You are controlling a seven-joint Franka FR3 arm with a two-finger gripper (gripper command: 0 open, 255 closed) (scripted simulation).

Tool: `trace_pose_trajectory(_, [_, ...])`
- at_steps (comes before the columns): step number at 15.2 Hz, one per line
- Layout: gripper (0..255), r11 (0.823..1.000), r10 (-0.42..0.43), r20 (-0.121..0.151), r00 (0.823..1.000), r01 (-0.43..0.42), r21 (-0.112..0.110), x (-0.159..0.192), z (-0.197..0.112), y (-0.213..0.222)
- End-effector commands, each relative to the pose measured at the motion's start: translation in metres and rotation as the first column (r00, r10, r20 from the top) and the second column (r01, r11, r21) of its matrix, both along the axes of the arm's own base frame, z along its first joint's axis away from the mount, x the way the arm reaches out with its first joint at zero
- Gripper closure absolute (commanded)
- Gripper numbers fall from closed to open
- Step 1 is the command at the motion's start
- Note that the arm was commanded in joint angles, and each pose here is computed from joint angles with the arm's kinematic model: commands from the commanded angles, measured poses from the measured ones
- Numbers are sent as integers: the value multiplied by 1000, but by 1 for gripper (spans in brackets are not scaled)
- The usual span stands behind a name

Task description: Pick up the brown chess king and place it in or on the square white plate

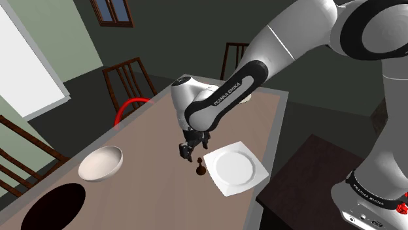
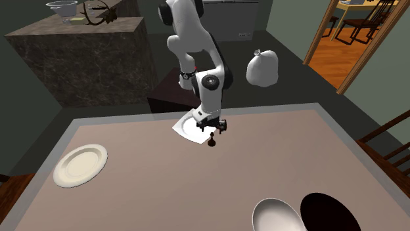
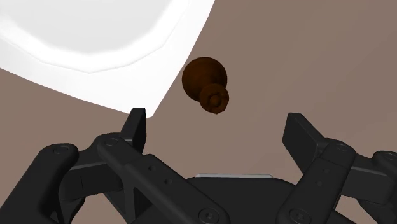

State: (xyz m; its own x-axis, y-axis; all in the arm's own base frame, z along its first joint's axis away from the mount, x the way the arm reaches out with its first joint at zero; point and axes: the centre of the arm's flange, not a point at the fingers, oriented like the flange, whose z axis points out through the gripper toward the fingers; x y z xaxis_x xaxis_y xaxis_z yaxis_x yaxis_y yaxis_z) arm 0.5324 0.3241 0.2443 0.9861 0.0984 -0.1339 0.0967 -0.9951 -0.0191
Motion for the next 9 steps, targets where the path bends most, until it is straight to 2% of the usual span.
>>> trace_pose_trajectory(1, [0, 1000, 0, -1, 1000, 0, 0, -1, -11, 2])
trace_pose_trajectory(5, [0, 1000, 0, -1, 1000, 0, 0, -4, -35, 2])
trace_pose_trajectory(9, [0, 1000, 0, -1, 1000, 0, 0, -4, -35, 2])
